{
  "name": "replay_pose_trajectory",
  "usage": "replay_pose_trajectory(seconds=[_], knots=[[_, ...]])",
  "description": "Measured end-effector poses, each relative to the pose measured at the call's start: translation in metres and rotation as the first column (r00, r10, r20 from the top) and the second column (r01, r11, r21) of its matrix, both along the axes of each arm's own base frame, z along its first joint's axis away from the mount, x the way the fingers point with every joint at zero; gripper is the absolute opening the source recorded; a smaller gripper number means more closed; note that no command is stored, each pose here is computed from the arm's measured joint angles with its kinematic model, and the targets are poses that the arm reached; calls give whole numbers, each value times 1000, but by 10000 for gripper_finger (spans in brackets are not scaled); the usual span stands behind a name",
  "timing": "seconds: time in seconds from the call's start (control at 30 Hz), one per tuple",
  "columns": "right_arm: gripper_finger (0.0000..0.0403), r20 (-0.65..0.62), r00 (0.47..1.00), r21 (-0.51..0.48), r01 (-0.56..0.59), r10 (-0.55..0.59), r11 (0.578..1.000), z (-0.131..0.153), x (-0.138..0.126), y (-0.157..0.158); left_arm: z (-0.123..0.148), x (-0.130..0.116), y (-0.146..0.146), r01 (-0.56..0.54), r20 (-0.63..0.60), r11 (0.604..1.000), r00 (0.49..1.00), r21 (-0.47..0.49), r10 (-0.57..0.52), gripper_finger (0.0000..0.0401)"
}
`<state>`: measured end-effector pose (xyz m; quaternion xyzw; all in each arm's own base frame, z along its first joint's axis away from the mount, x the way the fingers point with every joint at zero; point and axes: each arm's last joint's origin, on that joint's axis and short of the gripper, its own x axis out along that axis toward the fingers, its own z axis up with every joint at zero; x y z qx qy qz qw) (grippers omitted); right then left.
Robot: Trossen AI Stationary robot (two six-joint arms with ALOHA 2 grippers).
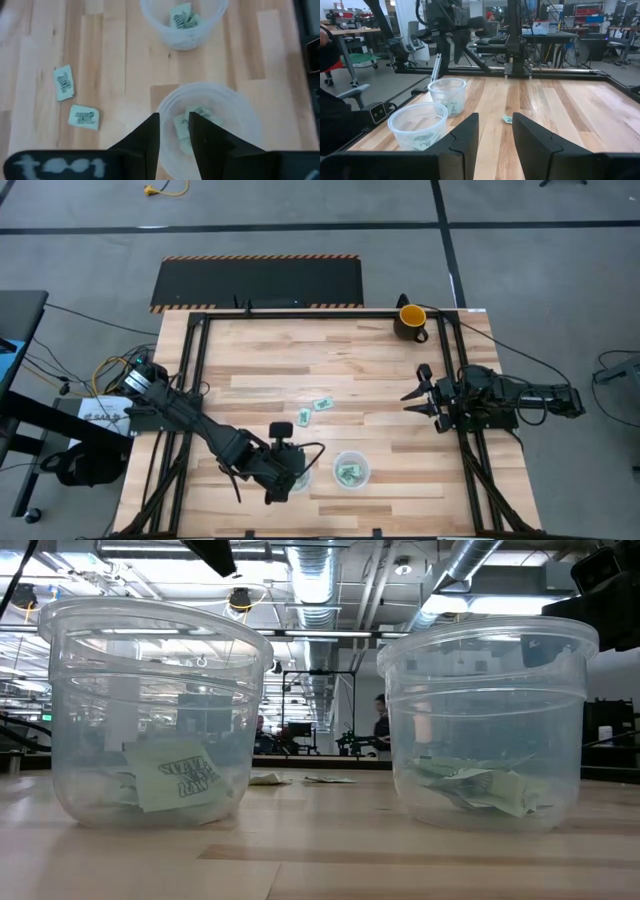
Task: Pick and place Stevia / Truvia into bins
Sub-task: Put the white stevia pack into the left transparent basket
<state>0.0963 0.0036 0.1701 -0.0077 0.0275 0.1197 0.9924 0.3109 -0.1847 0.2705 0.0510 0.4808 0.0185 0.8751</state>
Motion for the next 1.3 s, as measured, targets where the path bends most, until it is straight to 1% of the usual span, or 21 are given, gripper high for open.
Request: replay_pose_trajectory(seconds=[0.13, 0.27, 0.4, 0.53, 0.63, 0.8, 0.97, 1.07, 1.13, 1.2, 1.23, 1.27, 1.3], knots=[[113, 0, 1000, 0, 0, 0, 1000, 0, 0, 0, -1, 6, 16, -15, -22, 998, 1000, 54, 16, 94], [113, 0, 1000, 0, 0, 0, 1000, 0, 0, 0, -1, 15, 37, -15, -38, 995, 999, 100, 18, 94], [113, 0, 1000, 0, 0, 0, 1000, 0, 0, 0, -2, 27, 65, 4, -69, 993, 998, 120, 4, 94], [113, 0, 1000, 0, 0, 0, 1000, 0, 0, 0, -2, 36, 96, 13, -99, 993, 995, 121, -1, 94], [113, 0, 1000, 0, 0, 0, 1000, 0, 0, 0, -2, 42, 119, 22, -118, 995, 993, 99, -10, 94], [113, 0, 1000, 0, 0, 0, 1000, 0, 0, 0, -2, 49, 155, 7, -112, 1000, 994, 30, -3, 94], [113, 0, 1000, 0, 0, 0, 1000, 0, 0, 0, 0, 54, 184, -58, -72, 998, 996, 22, 60, 94], [113, 0, 1000, 0, 0, 0, 1000, 0, 0, 0, 2, 57, 196, -78, -36, 997, 996, -7, 78, 93], [113, 0, 1000, 0, 0, 0, 1000, 0, 0, 0, 2, 60, 201, -67, -13, 997, 998, -36, 67, 93], [113, 0, 1000, 0, 0, 0, 1000, 0, 0, 0, 0, 65, 204, -47, 7, 997, 999, -66, 47, 93], [113, 0, 1000, 0, 0, 0, 1000, 0, 0, 0, -2, 65, 205, -38, -2, 996, 999, -78, 38, 93], [113, 0, 1000, 0, 0, 0, 1000, 0, 0, 0, -7, 66, 206, -36, -17, 996, 999, -84, 35, 93], [113, 0, 1000, 0, 0, 0, 1000, 0, 0, 0, -10, 71, 206, -30, -5, 996, 1000, -80, 30, 93]])
